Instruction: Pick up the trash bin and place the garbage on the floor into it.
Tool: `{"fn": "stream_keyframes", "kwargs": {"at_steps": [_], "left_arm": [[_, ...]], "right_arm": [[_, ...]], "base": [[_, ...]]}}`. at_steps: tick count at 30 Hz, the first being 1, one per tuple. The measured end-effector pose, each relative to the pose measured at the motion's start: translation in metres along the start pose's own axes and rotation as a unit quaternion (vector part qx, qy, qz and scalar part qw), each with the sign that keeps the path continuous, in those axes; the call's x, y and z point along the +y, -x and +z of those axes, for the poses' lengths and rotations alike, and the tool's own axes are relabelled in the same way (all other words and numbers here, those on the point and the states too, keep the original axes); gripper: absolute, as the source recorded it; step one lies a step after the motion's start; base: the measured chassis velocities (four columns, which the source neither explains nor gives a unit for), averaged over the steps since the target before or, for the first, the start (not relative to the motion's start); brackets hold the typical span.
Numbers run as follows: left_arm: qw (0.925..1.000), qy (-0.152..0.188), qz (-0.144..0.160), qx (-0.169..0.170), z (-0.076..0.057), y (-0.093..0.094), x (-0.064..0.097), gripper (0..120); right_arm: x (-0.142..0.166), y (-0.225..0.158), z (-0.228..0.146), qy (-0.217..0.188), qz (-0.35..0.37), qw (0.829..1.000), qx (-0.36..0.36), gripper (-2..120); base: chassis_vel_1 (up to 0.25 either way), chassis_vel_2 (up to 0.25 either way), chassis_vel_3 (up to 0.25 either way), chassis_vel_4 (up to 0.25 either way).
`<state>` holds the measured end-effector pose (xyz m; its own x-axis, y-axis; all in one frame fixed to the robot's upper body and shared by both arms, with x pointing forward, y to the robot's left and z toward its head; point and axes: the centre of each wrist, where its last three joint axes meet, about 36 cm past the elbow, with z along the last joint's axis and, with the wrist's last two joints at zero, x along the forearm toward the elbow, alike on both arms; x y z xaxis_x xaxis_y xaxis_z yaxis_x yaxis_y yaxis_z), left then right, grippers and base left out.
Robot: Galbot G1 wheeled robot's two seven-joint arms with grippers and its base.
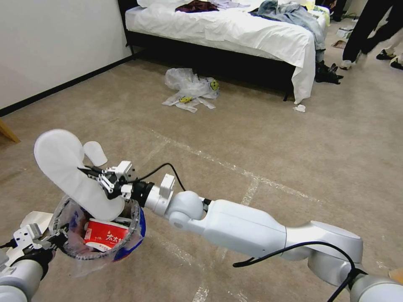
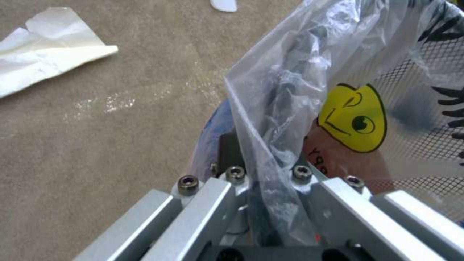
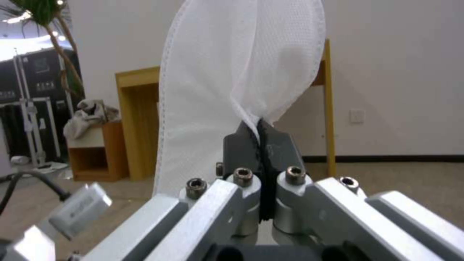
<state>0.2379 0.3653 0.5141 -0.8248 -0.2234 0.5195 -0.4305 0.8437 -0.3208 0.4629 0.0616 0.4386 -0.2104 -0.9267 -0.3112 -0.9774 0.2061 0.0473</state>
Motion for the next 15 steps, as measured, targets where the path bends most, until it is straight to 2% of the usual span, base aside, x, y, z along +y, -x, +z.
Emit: {"fn": "stream_keyframes", "kwargs": {"at_steps": [15], "left_arm": [[1.0000, 0.002, 0.008, 0.003, 0.001, -0.007, -0.005, 1]], "right_arm": [[0.003, -0.011, 0.040, -0.008, -0.008, 1.000, 0.016, 0]], "base": [[0.000, 0.000, 0.000, 0.000]]}}
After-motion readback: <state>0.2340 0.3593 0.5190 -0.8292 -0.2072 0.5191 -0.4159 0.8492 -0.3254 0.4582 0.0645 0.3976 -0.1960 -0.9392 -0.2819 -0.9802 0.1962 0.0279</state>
